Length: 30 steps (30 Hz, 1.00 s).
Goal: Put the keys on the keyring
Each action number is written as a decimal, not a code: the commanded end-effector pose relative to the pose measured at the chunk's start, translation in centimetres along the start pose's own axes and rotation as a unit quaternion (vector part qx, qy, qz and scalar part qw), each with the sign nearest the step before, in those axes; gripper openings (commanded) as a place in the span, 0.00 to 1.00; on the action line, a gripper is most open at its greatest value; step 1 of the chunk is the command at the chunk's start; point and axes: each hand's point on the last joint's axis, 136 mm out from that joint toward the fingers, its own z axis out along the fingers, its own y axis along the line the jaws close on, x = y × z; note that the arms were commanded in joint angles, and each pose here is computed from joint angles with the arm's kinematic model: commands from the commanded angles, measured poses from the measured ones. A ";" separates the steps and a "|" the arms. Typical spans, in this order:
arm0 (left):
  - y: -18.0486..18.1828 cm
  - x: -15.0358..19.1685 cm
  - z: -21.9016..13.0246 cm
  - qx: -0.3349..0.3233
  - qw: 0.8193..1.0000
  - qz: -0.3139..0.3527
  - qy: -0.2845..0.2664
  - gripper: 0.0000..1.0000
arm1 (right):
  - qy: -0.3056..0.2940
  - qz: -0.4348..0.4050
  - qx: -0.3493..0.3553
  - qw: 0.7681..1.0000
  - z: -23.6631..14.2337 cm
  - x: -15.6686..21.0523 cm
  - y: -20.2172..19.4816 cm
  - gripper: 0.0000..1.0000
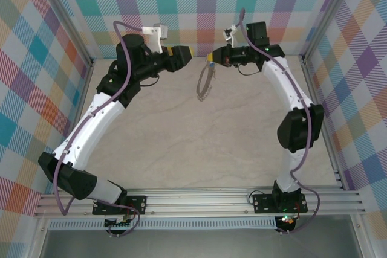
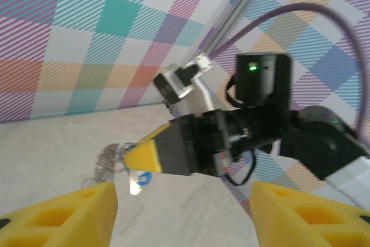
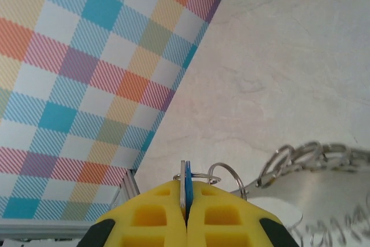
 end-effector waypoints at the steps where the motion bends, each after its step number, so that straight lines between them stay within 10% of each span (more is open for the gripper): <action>1: -0.1 -1.3 -1.4 -0.006 1.000 -0.004 -0.027 0.62 | -0.011 -0.021 -0.031 0.999 0.6 -1.3 1.5 0.00; 19: 0.9 1.1 -2.7 -0.008 0.998 -0.056 -0.033 0.63 | 0.067 0.139 0.058 0.986 2.5 17.6 -9.6 0.00; 30: 1.6 2.6 -2.7 -0.016 0.998 -0.063 -0.016 0.63 | 0.089 0.175 0.079 0.977 2.0 23.1 -11.2 0.00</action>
